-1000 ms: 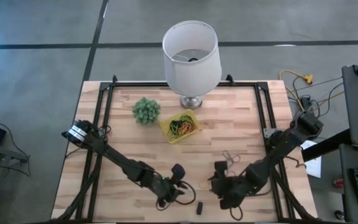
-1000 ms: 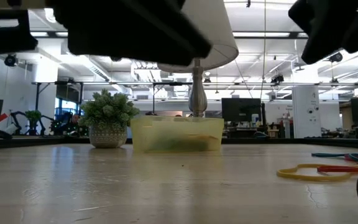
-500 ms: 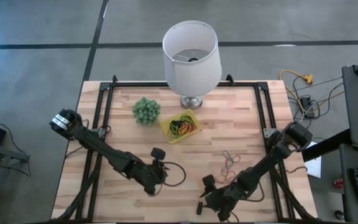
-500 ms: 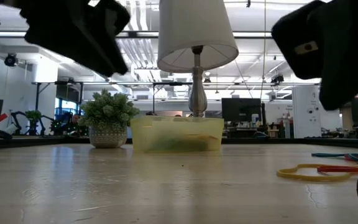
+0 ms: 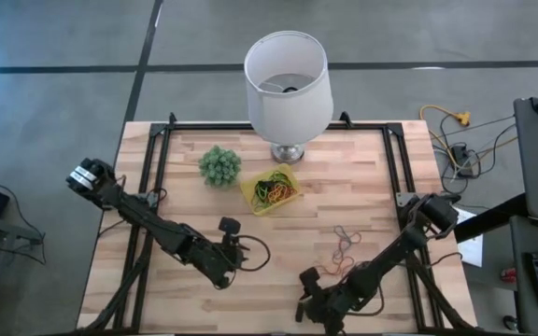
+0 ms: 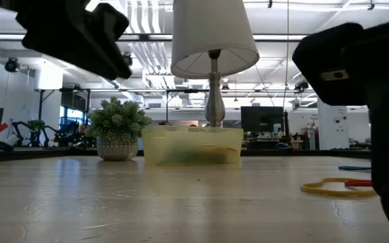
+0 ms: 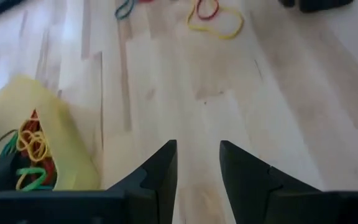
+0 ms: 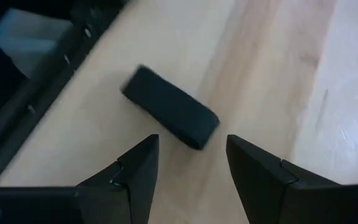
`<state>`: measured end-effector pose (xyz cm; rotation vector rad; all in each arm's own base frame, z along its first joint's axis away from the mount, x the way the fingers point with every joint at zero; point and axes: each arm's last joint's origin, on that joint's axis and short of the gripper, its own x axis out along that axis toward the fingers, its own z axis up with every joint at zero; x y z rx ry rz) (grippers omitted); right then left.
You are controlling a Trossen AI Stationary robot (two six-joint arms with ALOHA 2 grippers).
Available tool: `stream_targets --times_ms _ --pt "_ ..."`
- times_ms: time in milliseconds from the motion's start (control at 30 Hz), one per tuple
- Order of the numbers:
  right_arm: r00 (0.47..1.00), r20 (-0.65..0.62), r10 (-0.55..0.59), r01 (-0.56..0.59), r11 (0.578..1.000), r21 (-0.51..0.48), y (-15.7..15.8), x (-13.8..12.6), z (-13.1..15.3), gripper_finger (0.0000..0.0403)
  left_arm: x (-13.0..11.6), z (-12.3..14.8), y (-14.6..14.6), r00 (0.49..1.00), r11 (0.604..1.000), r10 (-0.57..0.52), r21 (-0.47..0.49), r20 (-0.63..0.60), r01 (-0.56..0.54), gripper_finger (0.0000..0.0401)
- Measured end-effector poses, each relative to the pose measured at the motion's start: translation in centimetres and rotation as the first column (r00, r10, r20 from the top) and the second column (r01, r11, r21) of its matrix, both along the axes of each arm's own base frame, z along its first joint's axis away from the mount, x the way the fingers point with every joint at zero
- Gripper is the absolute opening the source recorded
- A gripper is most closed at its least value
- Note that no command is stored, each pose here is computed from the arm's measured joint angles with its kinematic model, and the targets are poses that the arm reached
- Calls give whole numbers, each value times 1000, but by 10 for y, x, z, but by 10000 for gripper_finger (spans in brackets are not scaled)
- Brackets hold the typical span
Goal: Pick and place rubber bands into bin
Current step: Put the black rubber band into the yellow bin
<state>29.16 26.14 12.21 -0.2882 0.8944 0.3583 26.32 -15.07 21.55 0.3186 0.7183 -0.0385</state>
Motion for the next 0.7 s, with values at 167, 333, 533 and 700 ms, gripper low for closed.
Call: stream_targets --times_ms 167,333,533,700 --pt "1000 13 -4 4 1000 13 2 5 -1 182 -1 -6 0 1000 1000 13 2 -19 -12 105" --pt "999 32 -11 10 1000 30 2 8 0 163 -3 -10 2 999 1000 20 4 -32 -20 105" --pt "999 40 -14 13 1000 27 -1 11 0 83 -5 -12 3 999 999 34 -14 -30 -35 105" --pt "997 79 7 -5 999 -32 -2 13 3 16 -5 -12 3 999 999 35 -12 -34 -35 105"
